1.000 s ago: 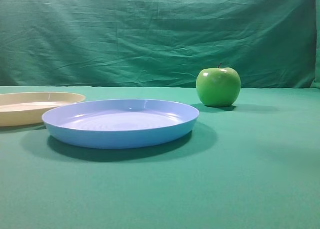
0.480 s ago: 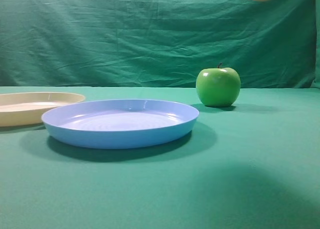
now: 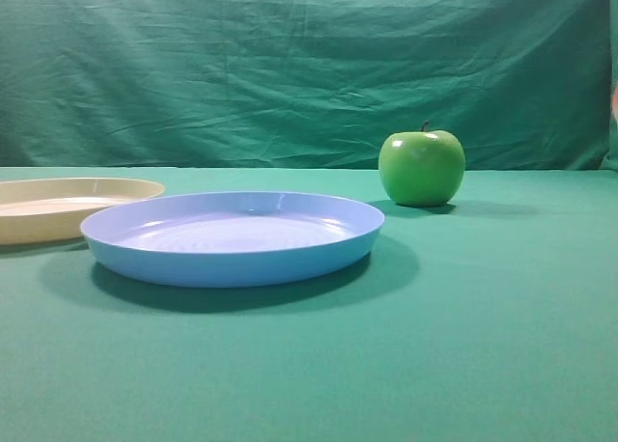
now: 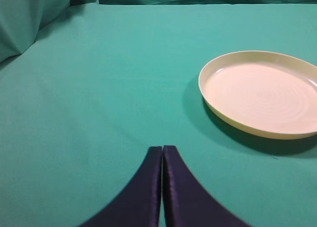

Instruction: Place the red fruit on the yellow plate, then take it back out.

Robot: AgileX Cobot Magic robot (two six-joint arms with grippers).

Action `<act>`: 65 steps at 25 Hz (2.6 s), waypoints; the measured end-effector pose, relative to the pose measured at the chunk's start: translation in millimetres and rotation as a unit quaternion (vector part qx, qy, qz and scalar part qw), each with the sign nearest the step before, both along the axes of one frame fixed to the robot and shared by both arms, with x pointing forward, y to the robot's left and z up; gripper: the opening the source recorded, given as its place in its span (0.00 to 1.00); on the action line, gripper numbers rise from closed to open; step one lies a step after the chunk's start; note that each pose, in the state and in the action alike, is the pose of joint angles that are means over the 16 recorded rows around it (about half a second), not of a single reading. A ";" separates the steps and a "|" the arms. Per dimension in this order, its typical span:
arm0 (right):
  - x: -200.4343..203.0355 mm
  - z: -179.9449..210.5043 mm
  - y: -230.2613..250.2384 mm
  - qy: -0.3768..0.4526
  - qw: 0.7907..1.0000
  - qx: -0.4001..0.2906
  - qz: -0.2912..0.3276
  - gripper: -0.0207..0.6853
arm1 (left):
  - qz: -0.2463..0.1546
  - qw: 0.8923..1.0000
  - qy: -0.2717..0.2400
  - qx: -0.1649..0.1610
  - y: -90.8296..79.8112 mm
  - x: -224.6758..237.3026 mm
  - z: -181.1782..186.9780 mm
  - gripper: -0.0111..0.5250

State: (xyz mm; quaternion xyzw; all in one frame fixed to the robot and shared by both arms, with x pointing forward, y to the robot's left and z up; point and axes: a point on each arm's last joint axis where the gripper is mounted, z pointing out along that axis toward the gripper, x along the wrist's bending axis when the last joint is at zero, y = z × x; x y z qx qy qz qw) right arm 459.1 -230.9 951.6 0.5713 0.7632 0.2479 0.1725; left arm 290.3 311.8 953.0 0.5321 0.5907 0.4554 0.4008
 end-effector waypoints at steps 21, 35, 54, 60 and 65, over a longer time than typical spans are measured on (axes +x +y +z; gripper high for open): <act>-6.9 79.4 -0.3 -0.043 0.999 0.024 0.004 0.57 | 0.000 1.000 0.000 0.000 0.0 0.0 0.0 0.02; -87.6 162.1 -22.1 -0.137 0.988 0.071 0.003 0.03 | 0.000 1.000 0.000 0.000 0.0 0.0 0.0 0.02; -199.2 171.3 -61.1 -0.188 0.981 0.043 -0.007 0.03 | 0.000 1.000 0.000 0.000 0.0 0.0 0.0 0.02; -220.5 168.9 -66.5 -0.221 0.974 0.050 -0.030 0.03 | 0.000 1.000 0.000 0.000 0.0 0.0 0.0 0.02; -228.5 163.0 -66.8 -0.282 0.956 0.058 -0.054 0.03 | 0.000 1.000 0.000 0.000 0.0 0.0 0.0 0.02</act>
